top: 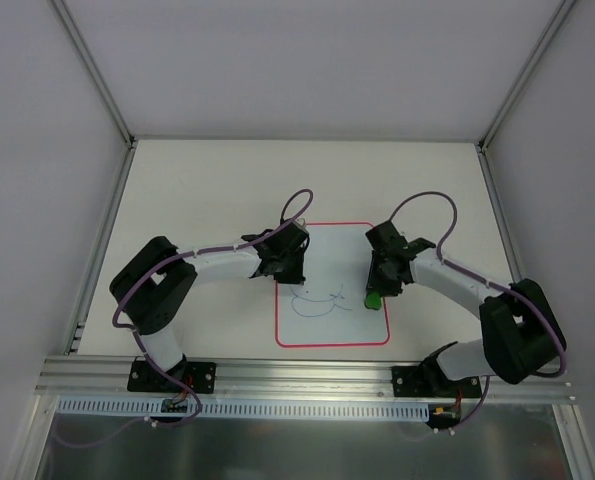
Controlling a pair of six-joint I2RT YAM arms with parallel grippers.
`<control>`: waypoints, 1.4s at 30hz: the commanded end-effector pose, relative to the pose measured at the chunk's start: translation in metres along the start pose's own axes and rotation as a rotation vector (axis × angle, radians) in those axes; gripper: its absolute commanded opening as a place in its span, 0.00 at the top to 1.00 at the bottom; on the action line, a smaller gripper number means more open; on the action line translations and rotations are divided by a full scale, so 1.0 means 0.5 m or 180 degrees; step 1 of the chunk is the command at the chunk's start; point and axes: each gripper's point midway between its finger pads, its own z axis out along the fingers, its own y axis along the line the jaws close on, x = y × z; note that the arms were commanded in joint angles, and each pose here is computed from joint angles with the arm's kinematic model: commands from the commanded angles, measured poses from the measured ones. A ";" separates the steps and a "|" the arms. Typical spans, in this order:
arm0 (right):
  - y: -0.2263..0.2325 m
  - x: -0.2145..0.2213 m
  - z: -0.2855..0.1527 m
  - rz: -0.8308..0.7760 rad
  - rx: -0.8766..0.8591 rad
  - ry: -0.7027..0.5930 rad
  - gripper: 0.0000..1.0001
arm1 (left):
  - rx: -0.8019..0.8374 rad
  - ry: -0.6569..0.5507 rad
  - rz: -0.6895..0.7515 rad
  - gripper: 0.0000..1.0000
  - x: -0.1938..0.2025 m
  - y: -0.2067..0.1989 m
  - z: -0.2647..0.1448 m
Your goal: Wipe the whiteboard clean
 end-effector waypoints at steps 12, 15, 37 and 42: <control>0.096 0.161 -0.015 -0.0394 -0.0127 0.0479 1.00 | -0.0436 0.0391 -0.0048 0.96 0.071 0.081 0.003; 0.147 0.126 -0.016 -0.0453 -0.0175 0.0342 1.00 | -0.0424 0.0356 -0.0066 0.97 0.066 0.078 -0.002; -0.017 -0.035 -0.115 0.0093 -0.0136 -0.0396 0.45 | -0.0142 -0.0241 -0.0125 0.30 -0.033 -0.020 -0.122; -0.055 -0.042 -0.067 0.0359 -0.0312 -0.0224 0.57 | -0.0080 -0.0156 0.0114 0.26 -0.021 -0.107 -0.096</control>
